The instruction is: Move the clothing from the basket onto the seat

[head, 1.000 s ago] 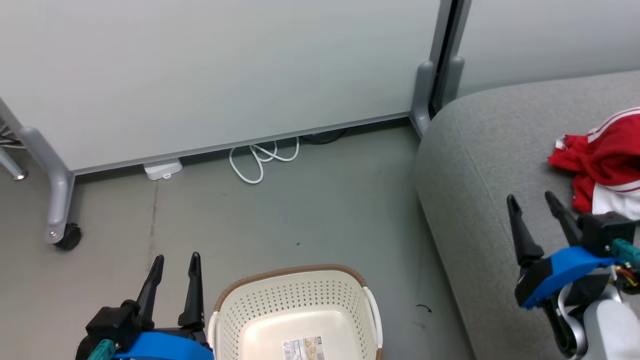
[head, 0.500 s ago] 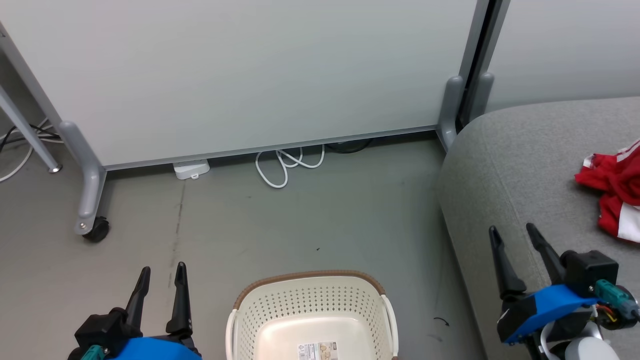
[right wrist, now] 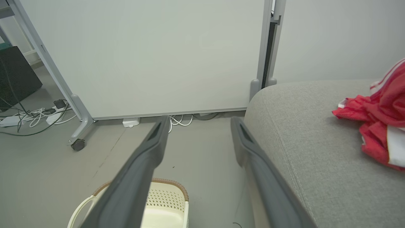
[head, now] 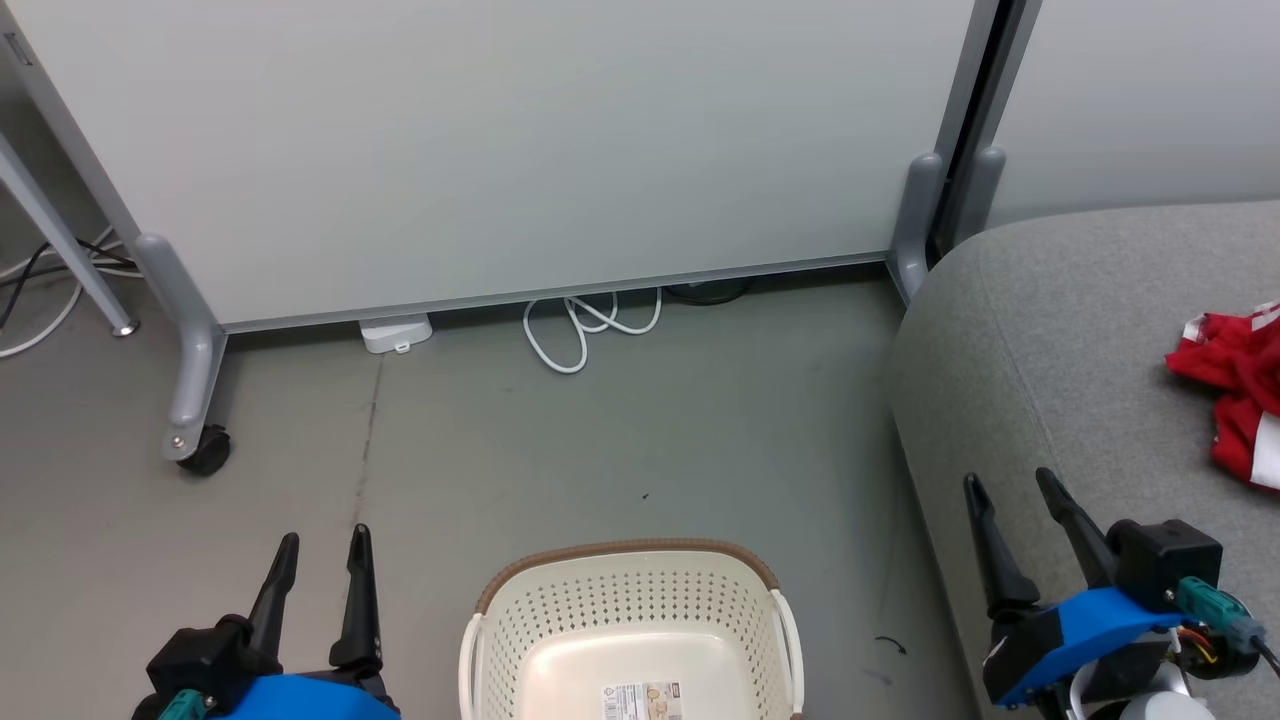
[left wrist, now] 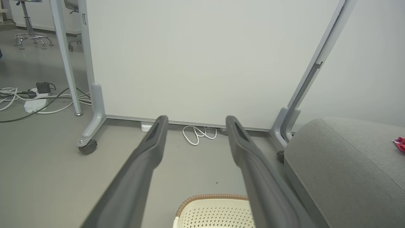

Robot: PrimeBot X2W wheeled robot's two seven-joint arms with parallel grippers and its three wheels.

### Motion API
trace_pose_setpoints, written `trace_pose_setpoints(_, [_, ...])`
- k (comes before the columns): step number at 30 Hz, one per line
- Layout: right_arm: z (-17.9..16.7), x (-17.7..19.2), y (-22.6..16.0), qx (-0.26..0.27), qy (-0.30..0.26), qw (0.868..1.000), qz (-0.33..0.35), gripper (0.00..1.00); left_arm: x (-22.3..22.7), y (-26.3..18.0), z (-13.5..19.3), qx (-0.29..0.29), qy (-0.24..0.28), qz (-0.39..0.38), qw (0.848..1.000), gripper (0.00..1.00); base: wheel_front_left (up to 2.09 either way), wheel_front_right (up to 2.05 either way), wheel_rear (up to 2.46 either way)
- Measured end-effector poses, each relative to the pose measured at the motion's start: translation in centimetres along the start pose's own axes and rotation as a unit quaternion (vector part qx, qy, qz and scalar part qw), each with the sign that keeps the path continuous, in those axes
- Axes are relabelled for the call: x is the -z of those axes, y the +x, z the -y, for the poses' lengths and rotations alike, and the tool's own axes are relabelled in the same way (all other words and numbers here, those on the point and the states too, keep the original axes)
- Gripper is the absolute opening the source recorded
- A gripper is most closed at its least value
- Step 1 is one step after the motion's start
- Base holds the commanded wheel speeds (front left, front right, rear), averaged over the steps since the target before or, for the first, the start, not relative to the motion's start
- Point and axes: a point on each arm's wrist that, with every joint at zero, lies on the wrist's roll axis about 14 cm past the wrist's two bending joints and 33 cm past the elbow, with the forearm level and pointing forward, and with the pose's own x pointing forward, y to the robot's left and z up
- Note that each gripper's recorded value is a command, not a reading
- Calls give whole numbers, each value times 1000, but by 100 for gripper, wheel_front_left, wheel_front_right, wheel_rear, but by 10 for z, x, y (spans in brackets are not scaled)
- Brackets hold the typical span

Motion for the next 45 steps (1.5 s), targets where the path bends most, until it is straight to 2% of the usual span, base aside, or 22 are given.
trace_pose_setpoints(20, [-7,10,1,-10,4,1000,-13,100,5,-1,-2,-2,-3,-8,1000,100,0,0,0])
trace_pose_setpoints(21, [-7,10,1,-10,4,1000,-13,0,5,-1,-1,-1,-3,-8,1000,0,0,0,0])
trace_pose_setpoints(27, [-4,35,-6,-3,16,998,-54,0,33,-15,-3,-15,-20,-51,998,0,0,0,0])
trace_pose_setpoints(38, [1,34,-7,11,120,992,-48,0,31,-13,-10,-45,-111,-51,992,0,0,0,0])
trace_pose_setpoints(45, [3,32,-7,18,188,981,-42,0,25,-9,-13,-58,-172,-44,982,0,0,0,0])
